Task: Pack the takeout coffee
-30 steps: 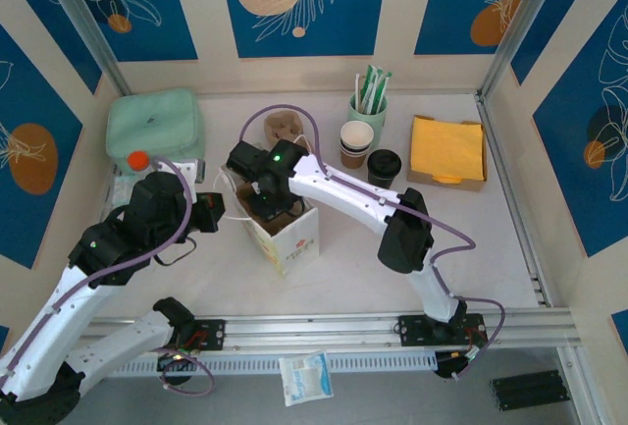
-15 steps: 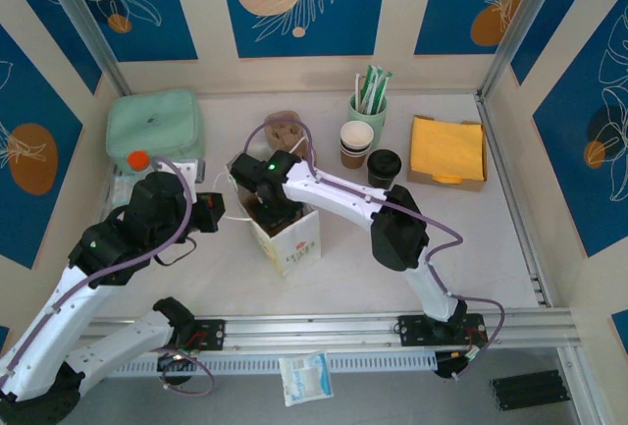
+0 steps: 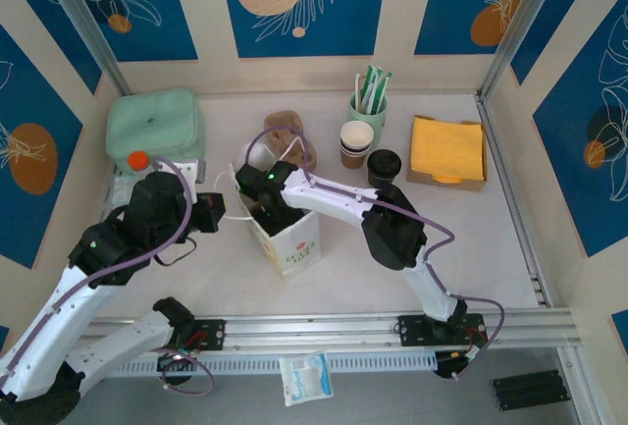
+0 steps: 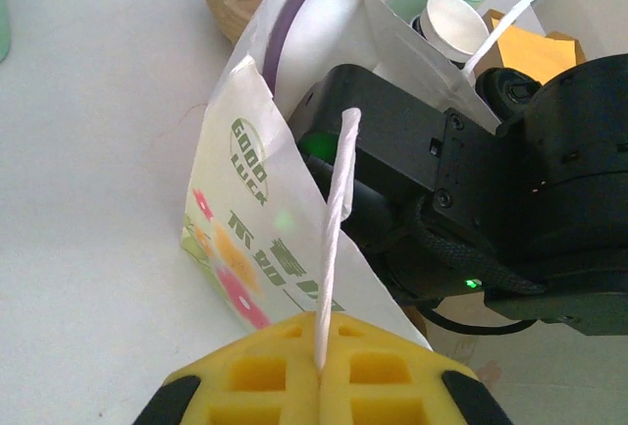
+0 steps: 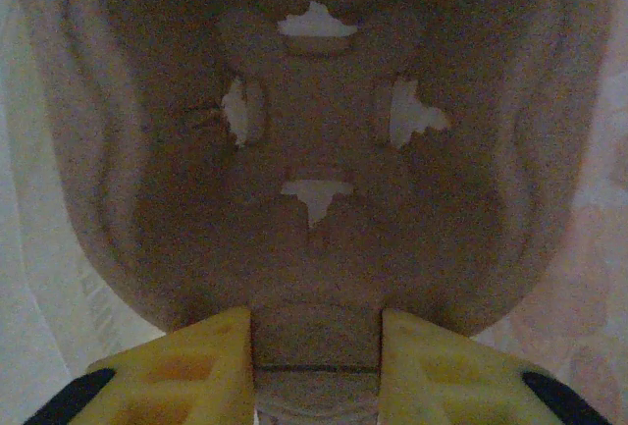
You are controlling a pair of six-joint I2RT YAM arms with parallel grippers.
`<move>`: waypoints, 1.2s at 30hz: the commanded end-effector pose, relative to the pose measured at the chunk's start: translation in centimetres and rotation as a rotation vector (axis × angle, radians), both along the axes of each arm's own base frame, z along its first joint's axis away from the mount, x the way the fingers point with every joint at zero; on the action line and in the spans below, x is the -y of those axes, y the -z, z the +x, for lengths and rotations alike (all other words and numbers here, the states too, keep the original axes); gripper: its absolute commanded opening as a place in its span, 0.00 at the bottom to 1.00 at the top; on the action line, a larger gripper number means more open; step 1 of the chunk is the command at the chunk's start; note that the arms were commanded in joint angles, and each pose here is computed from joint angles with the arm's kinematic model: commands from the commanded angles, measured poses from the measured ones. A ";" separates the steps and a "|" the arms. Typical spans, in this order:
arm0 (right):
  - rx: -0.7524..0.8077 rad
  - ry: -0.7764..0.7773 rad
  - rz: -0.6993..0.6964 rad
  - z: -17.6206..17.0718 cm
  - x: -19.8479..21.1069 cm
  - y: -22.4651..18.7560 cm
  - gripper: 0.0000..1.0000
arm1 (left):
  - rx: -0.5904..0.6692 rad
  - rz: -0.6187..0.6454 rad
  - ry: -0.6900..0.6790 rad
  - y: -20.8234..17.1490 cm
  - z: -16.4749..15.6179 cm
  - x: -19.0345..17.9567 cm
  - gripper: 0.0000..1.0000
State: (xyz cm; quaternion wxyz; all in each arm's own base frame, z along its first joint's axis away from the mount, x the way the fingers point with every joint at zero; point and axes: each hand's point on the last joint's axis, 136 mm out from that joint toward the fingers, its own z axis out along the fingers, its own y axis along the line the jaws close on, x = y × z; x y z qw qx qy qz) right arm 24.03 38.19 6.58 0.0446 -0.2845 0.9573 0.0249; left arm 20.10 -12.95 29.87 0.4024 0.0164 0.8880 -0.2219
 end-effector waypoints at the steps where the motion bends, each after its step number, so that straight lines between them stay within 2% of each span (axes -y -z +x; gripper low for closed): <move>1: -0.081 0.030 -0.038 -1.2 0.9 2.1 0.35 | 0.027 -0.046 -0.003 -1.5 0.1 0.1 0.00; 13: -0.081 0.033 0.028 -0.8 0.4 0.1 0.58 | 0.025 -0.046 -0.006 -1.4 0.1 0.1 0.00; 19: -0.058 0.027 0.073 -0.5 -0.2 -2.1 0.68 | 0.022 -0.046 -0.006 -1.2 0.2 0.2 0.00; 22: -0.039 0.026 0.097 -0.2 -0.4 -3.6 0.76 | 0.024 -0.046 -0.009 -1.2 0.2 0.1 0.00; 28: -0.007 0.021 0.136 0.4 -0.6 -6.2 0.80 | 0.027 -0.048 -0.010 -1.1 0.2 0.1 0.00; 29: -0.002 0.019 0.142 0.5 -0.7 -6.5 0.94 | 0.028 -0.049 -0.011 -1.1 0.3 0.1 0.00; 36: 0.002 0.019 0.160 0.8 -0.6 -7.2 0.96 | 0.036 -0.053 -0.015 -1.0 0.3 0.1 0.00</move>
